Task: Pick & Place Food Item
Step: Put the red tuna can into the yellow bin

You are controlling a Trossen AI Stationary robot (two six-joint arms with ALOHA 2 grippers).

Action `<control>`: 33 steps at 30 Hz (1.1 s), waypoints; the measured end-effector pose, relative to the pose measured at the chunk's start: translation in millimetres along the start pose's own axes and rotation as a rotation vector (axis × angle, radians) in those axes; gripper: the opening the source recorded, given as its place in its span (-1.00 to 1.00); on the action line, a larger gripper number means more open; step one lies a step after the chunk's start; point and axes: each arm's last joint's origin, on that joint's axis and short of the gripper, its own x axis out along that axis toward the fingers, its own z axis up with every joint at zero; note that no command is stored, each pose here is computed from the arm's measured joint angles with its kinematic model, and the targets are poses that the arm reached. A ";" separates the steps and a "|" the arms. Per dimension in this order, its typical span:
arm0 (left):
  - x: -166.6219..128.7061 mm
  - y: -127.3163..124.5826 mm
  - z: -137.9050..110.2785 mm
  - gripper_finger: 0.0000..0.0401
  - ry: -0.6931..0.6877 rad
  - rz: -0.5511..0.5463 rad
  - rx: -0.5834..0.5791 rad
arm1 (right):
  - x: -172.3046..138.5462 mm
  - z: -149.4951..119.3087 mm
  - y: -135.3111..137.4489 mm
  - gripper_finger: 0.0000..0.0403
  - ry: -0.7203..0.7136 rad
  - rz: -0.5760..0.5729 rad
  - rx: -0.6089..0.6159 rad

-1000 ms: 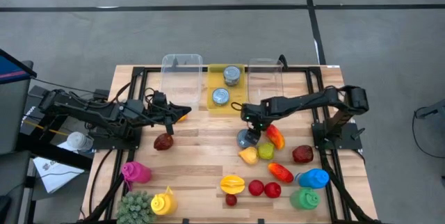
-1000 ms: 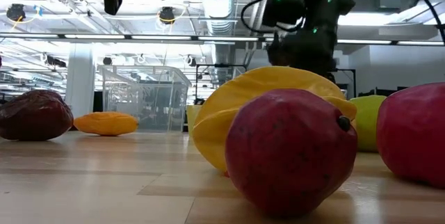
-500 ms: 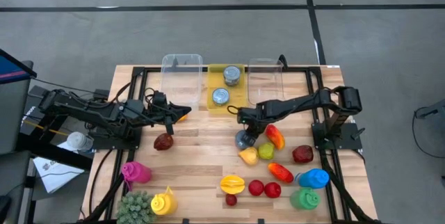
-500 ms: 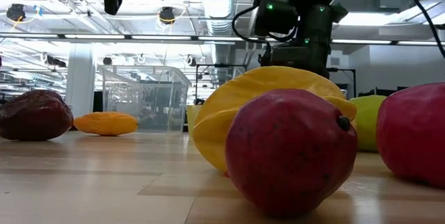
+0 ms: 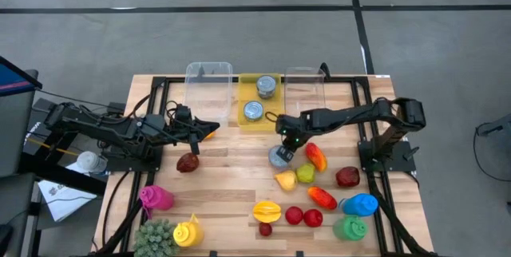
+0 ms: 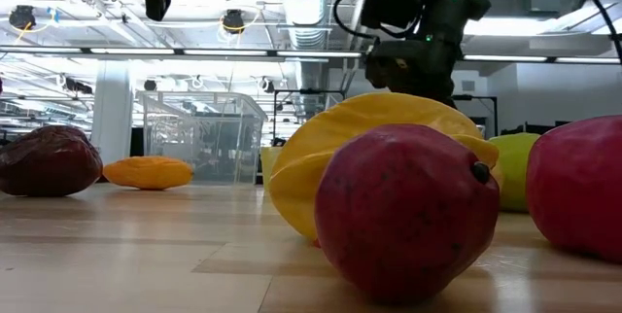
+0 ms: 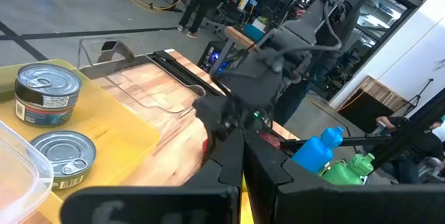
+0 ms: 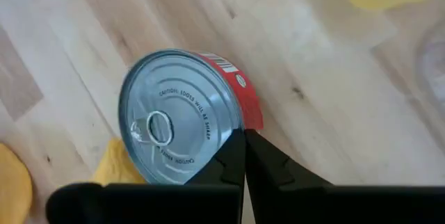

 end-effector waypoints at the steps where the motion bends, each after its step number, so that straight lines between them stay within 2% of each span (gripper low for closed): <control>1: -0.1 -0.1 0.2 -1.00 -0.001 -0.001 -0.001 | -2.7 0.9 -1.0 -1.00 -0.009 0.003 0.004; 21: -0.1 0.1 0.0 -1.00 0.001 0.000 0.001 | -51.8 18.2 -21.0 -1.00 -0.192 0.081 0.077; 27: 0.0 0.8 -1.1 -1.00 0.011 0.007 0.008 | -69.9 45.9 -28.7 -1.00 -0.277 0.078 0.051; 33: -0.1 0.8 -1.1 -1.00 0.011 0.007 0.007 | -80.6 79.9 -48.5 -1.00 -0.328 0.017 0.012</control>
